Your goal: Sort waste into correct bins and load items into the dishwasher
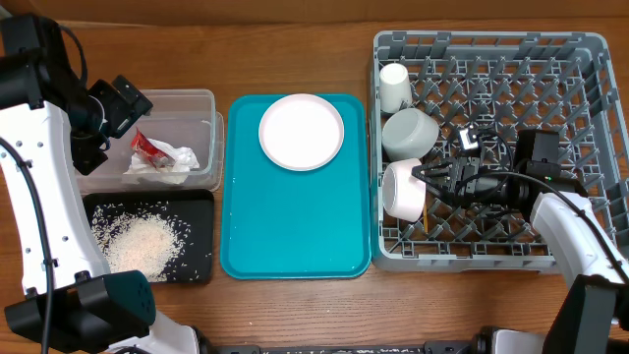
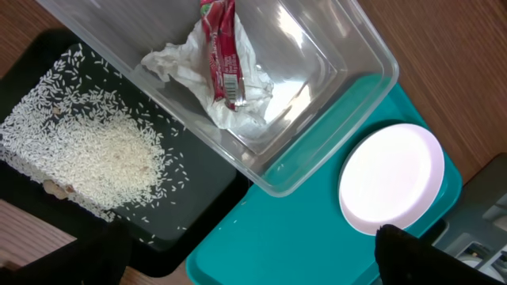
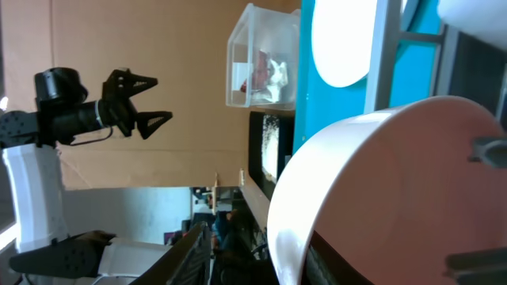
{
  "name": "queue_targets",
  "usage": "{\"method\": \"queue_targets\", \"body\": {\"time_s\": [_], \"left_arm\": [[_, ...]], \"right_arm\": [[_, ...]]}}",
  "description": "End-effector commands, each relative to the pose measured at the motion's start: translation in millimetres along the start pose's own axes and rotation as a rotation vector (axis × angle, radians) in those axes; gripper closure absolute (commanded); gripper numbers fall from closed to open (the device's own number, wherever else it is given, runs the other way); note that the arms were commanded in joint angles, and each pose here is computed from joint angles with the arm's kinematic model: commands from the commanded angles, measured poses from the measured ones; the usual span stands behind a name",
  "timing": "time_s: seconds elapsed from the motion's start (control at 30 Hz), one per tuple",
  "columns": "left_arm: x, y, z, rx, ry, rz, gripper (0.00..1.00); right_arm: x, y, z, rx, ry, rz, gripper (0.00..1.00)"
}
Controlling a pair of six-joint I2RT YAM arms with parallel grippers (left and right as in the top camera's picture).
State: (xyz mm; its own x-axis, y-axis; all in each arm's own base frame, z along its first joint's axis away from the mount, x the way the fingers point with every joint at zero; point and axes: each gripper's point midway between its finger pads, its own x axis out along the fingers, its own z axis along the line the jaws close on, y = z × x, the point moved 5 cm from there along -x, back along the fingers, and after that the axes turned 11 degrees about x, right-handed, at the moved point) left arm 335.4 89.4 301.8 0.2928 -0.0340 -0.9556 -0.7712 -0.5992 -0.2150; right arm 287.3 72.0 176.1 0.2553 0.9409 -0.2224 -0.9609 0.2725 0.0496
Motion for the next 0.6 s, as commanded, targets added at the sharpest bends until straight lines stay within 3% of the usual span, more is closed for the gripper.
{"method": "queue_targets", "body": {"time_s": [0.0,0.57], "left_arm": [[-13.1,0.5,-2.4,0.02,0.016,-0.039,0.0],[-13.1,0.5,-2.4,0.02,0.016,-0.039,0.0]], "right_arm": [[-2.2,-5.5,-8.4,-0.005,0.063,-0.041,0.64],[-23.0,-25.8,-33.0,0.009,0.25,-0.197,0.64]]}}
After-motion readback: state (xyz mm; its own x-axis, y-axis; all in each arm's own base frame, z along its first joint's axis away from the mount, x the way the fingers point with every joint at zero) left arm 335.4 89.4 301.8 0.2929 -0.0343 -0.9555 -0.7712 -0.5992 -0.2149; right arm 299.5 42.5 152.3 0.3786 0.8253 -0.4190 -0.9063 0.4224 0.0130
